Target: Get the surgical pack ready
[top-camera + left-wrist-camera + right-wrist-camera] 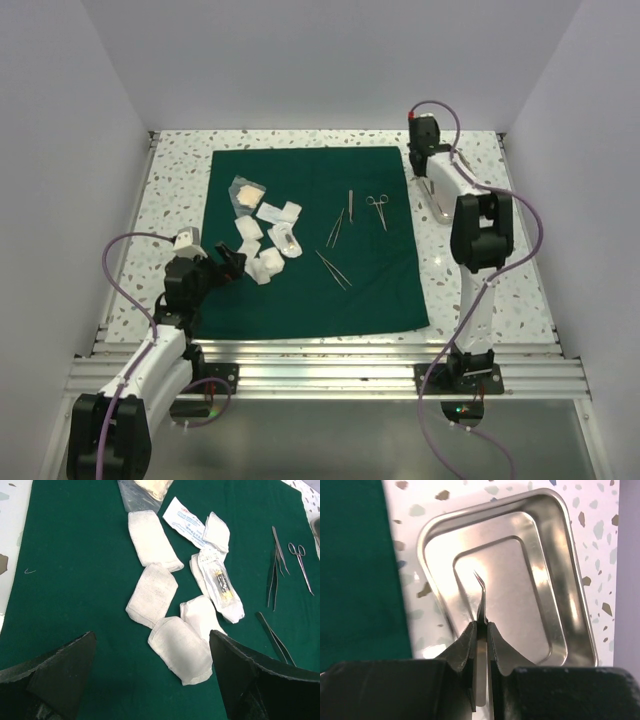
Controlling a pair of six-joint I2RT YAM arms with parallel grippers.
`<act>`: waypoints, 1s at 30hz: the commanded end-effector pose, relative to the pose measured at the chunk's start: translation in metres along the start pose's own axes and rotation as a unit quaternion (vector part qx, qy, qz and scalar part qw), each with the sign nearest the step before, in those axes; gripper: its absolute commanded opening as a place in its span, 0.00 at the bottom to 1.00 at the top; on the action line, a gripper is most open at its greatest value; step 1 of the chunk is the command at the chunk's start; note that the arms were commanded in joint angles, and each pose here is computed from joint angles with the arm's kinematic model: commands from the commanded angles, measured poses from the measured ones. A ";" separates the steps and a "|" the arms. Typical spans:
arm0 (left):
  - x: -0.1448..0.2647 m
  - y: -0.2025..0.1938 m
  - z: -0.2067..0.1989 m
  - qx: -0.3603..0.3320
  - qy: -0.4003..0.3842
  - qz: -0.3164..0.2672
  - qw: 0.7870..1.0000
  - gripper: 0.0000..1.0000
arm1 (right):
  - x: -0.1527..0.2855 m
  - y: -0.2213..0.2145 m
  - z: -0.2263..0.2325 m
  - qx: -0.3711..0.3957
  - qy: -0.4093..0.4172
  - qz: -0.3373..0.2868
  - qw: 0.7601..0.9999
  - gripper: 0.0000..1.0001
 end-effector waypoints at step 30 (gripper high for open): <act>-0.001 0.020 -0.018 -0.013 -0.036 -0.030 0.999 0.99 | -0.034 -0.053 -0.005 0.014 0.134 0.038 0.990 0.22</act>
Point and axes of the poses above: each gripper's point midway between its finger pads, its own x axis back along the fingers, its own z axis along the line the jaws close on, y = z × x, the point moved 3 cm from there along x, back along the fingers, and after that the axes turned 8 degrees about x, right-handed, at the moved point
